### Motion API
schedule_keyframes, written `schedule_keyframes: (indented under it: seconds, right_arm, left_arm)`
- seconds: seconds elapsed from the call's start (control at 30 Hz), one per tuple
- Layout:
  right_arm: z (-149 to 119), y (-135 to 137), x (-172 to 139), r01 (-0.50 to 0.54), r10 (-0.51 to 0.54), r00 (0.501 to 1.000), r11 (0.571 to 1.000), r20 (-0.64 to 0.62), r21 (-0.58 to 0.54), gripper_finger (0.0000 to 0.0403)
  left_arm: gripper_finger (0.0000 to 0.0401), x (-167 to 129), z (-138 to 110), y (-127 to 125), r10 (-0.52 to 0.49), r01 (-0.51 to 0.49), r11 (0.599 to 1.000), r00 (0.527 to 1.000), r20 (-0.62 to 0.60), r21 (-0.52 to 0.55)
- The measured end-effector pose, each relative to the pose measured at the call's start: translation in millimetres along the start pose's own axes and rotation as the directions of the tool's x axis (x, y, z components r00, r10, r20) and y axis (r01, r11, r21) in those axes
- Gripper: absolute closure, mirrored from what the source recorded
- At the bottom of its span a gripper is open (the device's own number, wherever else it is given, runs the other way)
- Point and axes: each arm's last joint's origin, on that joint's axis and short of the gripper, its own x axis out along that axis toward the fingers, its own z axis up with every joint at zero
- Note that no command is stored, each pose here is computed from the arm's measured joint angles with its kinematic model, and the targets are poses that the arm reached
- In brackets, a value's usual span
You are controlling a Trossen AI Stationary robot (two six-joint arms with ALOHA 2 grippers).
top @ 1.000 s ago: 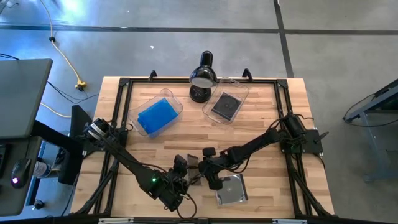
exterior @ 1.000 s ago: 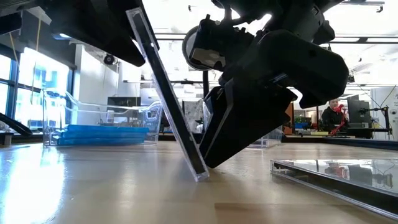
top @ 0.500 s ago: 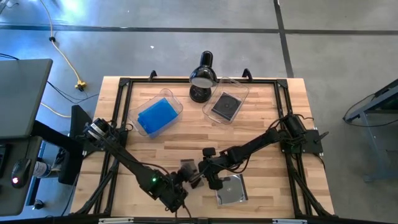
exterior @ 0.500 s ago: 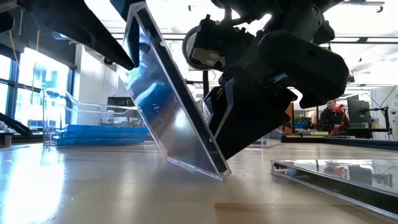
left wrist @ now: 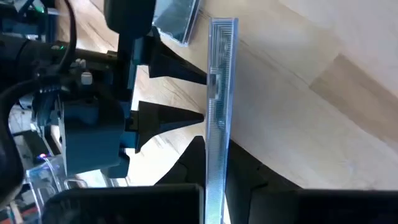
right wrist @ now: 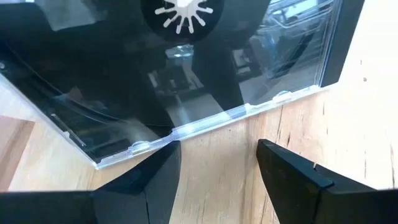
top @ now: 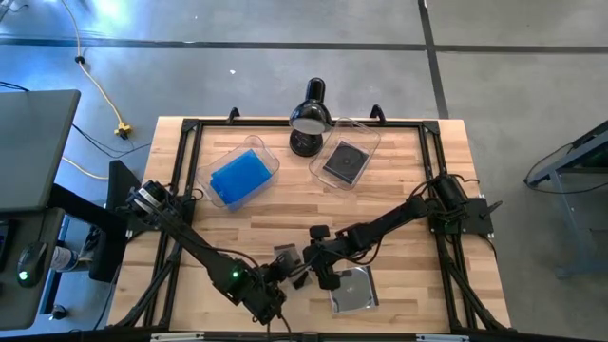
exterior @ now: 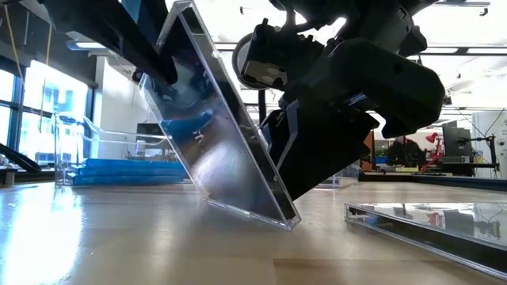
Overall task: Pick & place jewel cases by type
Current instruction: Put the left black CD case into the right transparent bin
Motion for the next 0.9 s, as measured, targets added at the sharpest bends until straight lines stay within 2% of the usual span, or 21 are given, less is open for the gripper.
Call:
schedule_keyframes:
  seconds: [0.27,0.53,0.77,0.9]
  right_arm:
    - [-1,-1,-15,0.026,-0.027,0.998,1.000,-0.061,-0.004,0.0195]
    - [3,-3,-45,0.068,-0.069,0.992,0.998,-0.110,-0.013,0.0195]
    - [4,-5,-77,0.082,-0.084,0.984,0.996,-0.159,-0.022,0.0194]
    - [4,-8,-106,0.135,-0.138,0.973,0.990,-0.183,-0.029,0.0194]
  left_arm:
    - [0.0347,0,1,0,-0.011,0.012,1.000,1.000,0.011,-0.022]
    - [0.0385,0,1,0,-0.033,0.034,0.999,0.999,0.020,-0.019]
    - [0.0370,0,0,0,-0.010,0.010,0.999,1.000,0.008,-0.040]
    - [0.0373,0,0,1,0.038,-0.039,0.998,0.999,-0.013,-0.042]
